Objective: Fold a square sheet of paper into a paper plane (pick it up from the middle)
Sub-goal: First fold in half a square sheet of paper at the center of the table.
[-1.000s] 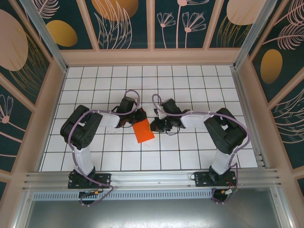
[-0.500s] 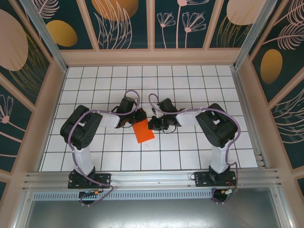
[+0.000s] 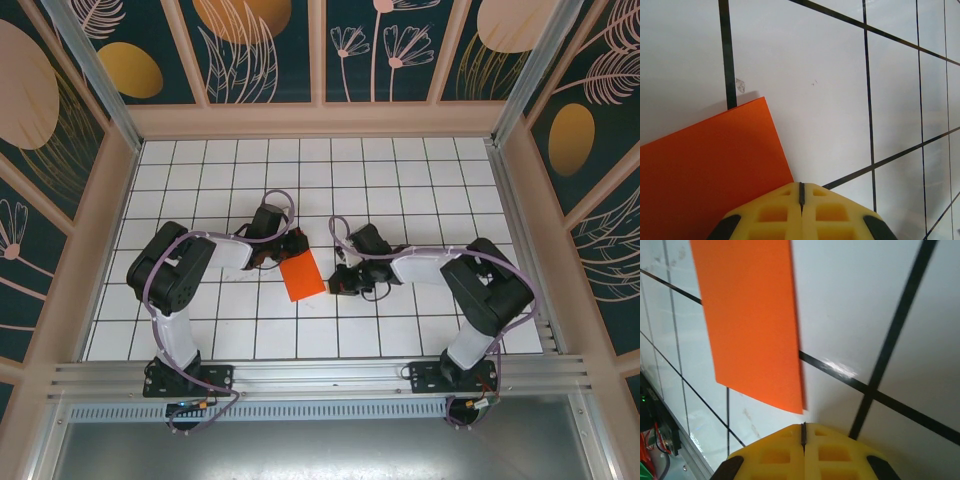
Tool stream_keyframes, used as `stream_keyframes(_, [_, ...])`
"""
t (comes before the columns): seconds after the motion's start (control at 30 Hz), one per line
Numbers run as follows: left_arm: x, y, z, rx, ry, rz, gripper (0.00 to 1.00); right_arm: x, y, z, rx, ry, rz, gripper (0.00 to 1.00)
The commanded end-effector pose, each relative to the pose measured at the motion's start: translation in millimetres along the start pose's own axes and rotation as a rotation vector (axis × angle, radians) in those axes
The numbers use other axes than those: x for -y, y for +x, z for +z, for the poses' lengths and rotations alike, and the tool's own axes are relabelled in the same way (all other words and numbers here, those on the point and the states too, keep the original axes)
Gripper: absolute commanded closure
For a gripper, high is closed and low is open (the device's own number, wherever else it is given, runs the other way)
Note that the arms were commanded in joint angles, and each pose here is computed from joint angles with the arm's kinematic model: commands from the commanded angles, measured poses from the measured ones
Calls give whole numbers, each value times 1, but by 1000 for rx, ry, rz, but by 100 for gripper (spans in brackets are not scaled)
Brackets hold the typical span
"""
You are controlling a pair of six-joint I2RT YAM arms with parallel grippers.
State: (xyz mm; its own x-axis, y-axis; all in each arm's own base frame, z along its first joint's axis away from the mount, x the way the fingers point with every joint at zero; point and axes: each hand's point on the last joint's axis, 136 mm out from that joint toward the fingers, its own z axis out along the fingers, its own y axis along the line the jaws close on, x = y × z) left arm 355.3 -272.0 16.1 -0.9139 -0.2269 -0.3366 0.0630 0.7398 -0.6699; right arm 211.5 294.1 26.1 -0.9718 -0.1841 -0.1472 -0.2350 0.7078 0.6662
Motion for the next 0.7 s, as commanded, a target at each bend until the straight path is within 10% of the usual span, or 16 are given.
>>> stream_keyframes(0.0, [-21,21,0,-73,-73,-35,100,-29,-31,-9,89,-45,-45,100])
stream_keyframes(0.67, [44,-6,-20,-6,153,218,92,14,-44,38,34,69,20,100])
